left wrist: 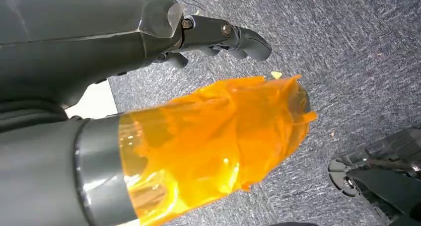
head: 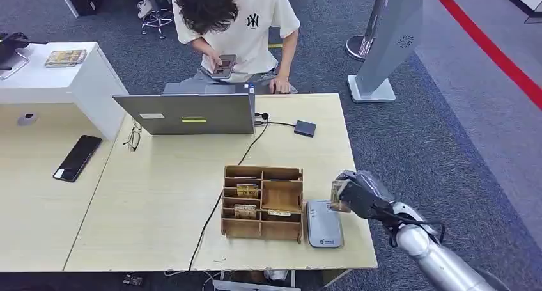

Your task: Pass the card to the sensor for recognition and then transmit it.

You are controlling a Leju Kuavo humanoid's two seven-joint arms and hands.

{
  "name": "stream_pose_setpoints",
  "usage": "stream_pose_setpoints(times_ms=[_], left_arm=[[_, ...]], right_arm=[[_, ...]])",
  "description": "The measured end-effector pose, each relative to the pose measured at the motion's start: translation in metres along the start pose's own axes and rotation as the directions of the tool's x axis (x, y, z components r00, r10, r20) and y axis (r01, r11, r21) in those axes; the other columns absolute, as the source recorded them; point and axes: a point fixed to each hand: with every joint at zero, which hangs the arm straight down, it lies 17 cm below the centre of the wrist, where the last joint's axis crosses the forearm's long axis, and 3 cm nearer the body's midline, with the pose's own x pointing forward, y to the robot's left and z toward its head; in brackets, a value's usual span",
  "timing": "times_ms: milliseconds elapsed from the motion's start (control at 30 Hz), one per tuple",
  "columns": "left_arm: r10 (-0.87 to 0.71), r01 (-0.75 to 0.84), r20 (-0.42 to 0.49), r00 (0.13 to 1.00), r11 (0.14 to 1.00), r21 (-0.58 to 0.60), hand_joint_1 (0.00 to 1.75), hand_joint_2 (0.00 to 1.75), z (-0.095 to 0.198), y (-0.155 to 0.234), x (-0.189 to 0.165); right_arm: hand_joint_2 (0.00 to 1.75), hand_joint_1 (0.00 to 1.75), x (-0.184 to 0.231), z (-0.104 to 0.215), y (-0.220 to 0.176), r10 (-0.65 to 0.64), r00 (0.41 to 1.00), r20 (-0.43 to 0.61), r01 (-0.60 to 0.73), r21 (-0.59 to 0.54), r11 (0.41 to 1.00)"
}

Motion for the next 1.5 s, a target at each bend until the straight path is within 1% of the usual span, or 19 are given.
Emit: stream_pose_setpoints(times_ms=[233,500,800,1100,1500], left_arm=[[0.001,-0.001,-0.007,1.000,1.000,0.001,0.00,0.00,0.000,-0.001,-0.002],[0.001,-0.001,-0.014,1.000,1.000,-0.001,0.00,0.00,0.001,-0.003,-0.005],[-0.002,0.002,-0.015,1.000,1.000,-0.002,0.00,0.00,0.001,-0.003,-0.005],[-0.005,0.005,-0.016,1.000,1.000,-0.002,0.00,0.00,0.001,-0.003,-0.005],[-0.008,0.008,-0.017,1.000,1.000,-0.002,0.00,0.00,0.001,-0.003,-0.005]], right_arm=[[1.75,1.75,0.005,0.005,0.020,-0.010,1.000,-0.007,0.011,0.048,0.999],[1.75,1.75,0.010,0.008,0.034,-0.023,1.000,-0.007,0.024,0.077,0.997],[1.75,1.75,0.013,0.009,0.053,-0.067,0.998,-0.021,0.068,0.114,0.991],[1.75,1.75,0.012,0.008,0.070,-0.121,0.992,-0.038,0.125,0.127,0.984],[1.75,1.75,0.004,0.005,0.074,-0.126,0.990,-0.058,0.133,0.123,0.984]])
